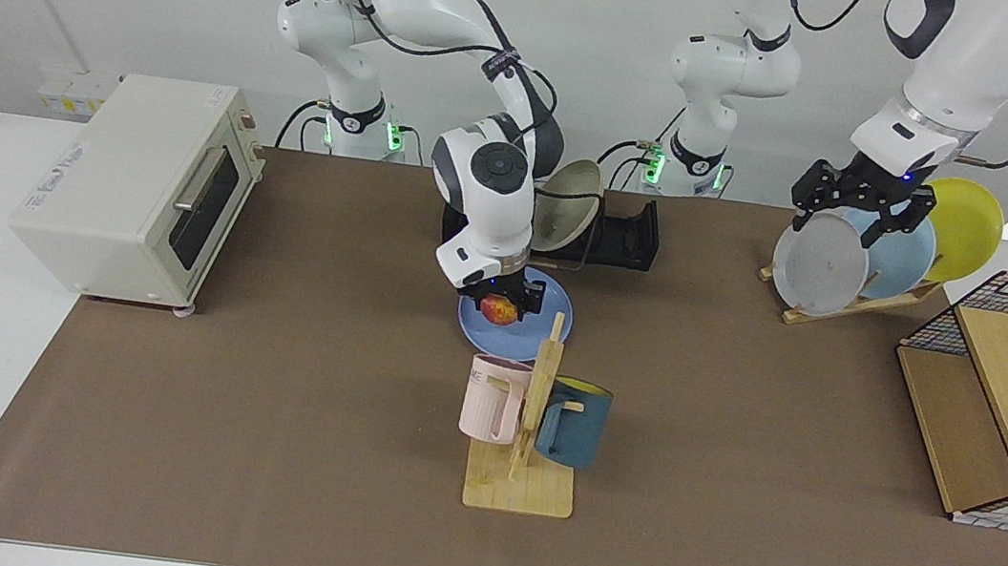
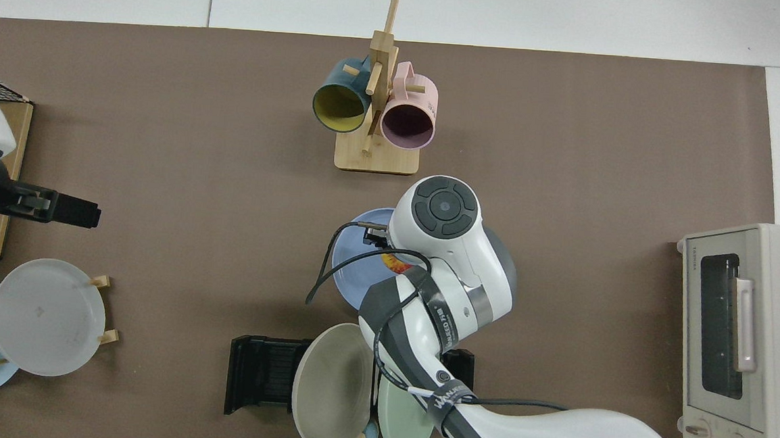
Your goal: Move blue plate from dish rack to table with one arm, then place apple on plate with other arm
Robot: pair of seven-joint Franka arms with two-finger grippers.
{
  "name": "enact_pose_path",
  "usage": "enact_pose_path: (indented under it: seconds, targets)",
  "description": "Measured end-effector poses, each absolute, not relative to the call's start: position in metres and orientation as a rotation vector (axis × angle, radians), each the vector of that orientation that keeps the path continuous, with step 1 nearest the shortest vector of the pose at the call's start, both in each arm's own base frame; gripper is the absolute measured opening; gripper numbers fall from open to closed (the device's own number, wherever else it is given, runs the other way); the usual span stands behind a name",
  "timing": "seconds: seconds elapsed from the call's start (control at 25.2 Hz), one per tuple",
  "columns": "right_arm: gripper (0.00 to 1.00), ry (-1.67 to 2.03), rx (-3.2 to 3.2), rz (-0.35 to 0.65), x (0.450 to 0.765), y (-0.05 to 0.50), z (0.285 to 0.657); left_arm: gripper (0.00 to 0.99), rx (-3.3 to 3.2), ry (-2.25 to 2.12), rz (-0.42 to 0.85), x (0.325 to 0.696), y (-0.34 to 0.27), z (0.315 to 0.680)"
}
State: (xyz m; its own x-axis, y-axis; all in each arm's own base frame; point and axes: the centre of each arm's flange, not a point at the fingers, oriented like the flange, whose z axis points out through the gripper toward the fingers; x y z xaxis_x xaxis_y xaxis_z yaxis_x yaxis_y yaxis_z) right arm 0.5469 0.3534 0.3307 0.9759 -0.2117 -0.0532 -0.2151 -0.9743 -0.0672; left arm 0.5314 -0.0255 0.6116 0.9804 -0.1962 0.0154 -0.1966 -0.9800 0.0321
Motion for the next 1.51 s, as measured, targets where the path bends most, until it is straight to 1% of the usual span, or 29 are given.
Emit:
enact_pose_path:
  seconds: [0.36, 0.4, 0.48, 0.56, 0.72, 0.87, 1.03, 1.19, 1.31, 1.51]
  targets:
    - [0.75, 0.352, -3.049, 0.117, 0.537, 0.369, 0.308, 0.991, 3.094, -0.304, 0.03, 0.532, -0.024, 0.612]
    - [0.77, 0.355, -3.05, 0.119, 0.537, 0.369, 0.307, 0.991, 3.094, -0.304, 0.034, 0.533, -0.024, 0.612]
    - [0.89, 0.359, -3.05, 0.119, 0.538, 0.367, 0.306, 0.991, 3.095, -0.304, 0.038, 0.533, -0.024, 0.612]
    - [1.0, 0.362, -3.049, 0.115, 0.539, 0.366, 0.307, 0.991, 3.095, -0.303, 0.041, 0.534, -0.024, 0.612]
    - [1.0, 0.376, -3.038, 0.092, 0.546, 0.362, 0.318, 0.991, 3.095, -0.303, 0.042, 0.534, -0.024, 0.612]
    - [1.0, 0.413, -3.022, 0.064, 0.559, 0.347, 0.343, 0.991, 3.095, -0.303, 0.042, 0.534, -0.024, 0.612]
    - [1.0, 0.421, -3.005, 0.034, 0.577, 0.308, 0.38, 0.991, 3.095, -0.303, 0.041, 0.534, -0.024, 0.611]
    - [1.0, 0.367, -2.999, -0.009, 0.596, 0.25, 0.416, 0.991, 3.099, -0.262, 0.047, 0.535, -0.024, 0.611]
    - [1.0, 0.313, -3.008, -0.051, 0.608, 0.205, 0.435, 0.991, 3.103, -0.19, 0.051, 0.536, -0.024, 0.611]
    - [1.0, 0.193, -3.098, -0.156, 0.624, 0.129, 0.456, 0.991, 3.104, -0.179, 0.063, 0.537, -0.029, 0.611]
